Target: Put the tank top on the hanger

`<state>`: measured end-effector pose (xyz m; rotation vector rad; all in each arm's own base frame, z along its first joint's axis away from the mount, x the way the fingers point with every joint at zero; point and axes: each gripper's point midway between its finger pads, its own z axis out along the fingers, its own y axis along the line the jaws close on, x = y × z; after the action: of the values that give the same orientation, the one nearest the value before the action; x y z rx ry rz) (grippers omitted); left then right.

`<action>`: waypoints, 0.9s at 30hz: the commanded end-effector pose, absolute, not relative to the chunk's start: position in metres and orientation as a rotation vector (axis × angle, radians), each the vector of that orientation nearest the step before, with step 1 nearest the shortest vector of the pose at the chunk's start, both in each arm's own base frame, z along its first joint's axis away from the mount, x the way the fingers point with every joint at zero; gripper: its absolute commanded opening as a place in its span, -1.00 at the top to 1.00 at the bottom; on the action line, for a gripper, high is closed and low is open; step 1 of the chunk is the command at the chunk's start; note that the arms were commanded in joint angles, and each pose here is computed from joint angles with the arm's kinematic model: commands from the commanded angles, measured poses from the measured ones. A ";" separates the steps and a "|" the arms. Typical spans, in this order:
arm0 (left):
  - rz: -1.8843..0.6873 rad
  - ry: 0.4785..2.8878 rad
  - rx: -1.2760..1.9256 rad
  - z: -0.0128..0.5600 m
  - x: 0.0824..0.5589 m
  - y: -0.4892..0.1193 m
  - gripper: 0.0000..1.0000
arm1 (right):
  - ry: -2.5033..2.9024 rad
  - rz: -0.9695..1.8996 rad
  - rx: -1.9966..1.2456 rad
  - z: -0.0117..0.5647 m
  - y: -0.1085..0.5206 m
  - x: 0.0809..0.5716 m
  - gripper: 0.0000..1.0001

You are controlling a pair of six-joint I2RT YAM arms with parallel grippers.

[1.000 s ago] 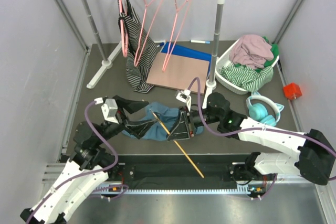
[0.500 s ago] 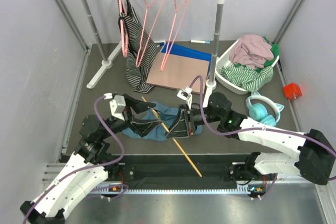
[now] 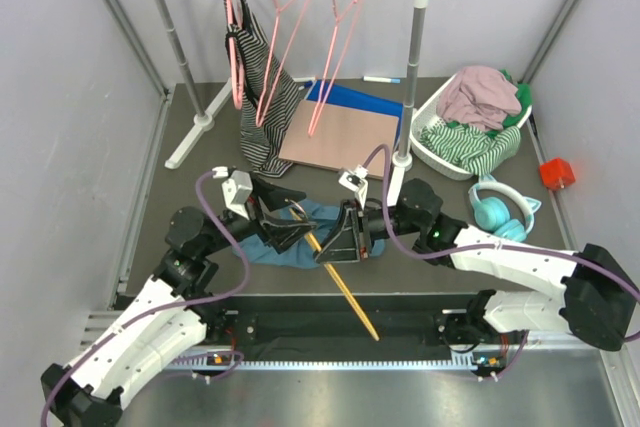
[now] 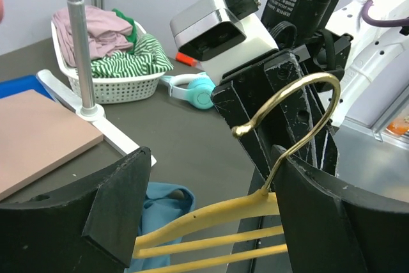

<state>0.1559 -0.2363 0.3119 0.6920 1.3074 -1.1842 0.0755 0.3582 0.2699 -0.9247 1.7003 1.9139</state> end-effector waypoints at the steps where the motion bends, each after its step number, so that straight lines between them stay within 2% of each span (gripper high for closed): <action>1: -1.202 1.201 0.680 0.341 0.155 -0.240 -0.58 | 1.517 1.928 -0.969 0.297 0.355 0.071 1.00; 6: -1.218 1.183 0.676 0.342 0.157 -0.248 -0.50 | 1.503 1.924 -0.972 0.300 0.354 0.070 1.00; 9: -1.232 1.198 0.694 0.337 0.156 -0.258 -0.34 | 1.503 1.919 -0.968 0.299 0.353 0.070 1.00; 12: -1.222 1.208 0.712 0.335 0.156 -0.264 -0.08 | 1.505 1.911 -0.959 0.297 0.351 0.071 1.00; 13: -1.214 1.212 0.716 0.334 0.157 -0.264 0.09 | 1.504 1.908 -0.955 0.298 0.350 0.072 1.00; 16: -1.195 1.223 0.717 0.332 0.159 -0.264 0.46 | 1.511 1.884 -0.938 0.297 0.348 0.075 1.00; 17: -1.191 1.225 0.716 0.331 0.159 -0.263 0.68 | 1.513 1.873 -0.929 0.298 0.348 0.078 1.00; 20: -1.170 1.234 0.720 0.328 0.160 -0.262 1.00 | 1.528 1.841 -0.909 0.297 0.347 0.083 1.00; 22: -1.139 1.233 0.717 0.328 0.162 -0.259 1.00 | 1.548 1.808 -0.887 0.295 0.347 0.088 0.99; 25: -1.099 1.248 0.709 0.324 0.166 -0.255 1.00 | 1.593 1.762 -0.858 0.288 0.348 0.097 0.86; 26: -1.084 1.255 0.698 0.322 0.168 -0.253 1.00 | 1.597 1.752 -0.853 0.289 0.348 0.099 0.66; 27: -1.069 1.246 0.695 0.323 0.169 -0.251 1.00 | 1.620 1.740 -0.847 0.285 0.348 0.100 0.57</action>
<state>0.1535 -0.2643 0.3052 0.7636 1.2836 -1.1832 0.0954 0.3525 0.2585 -0.8072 1.7472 1.7993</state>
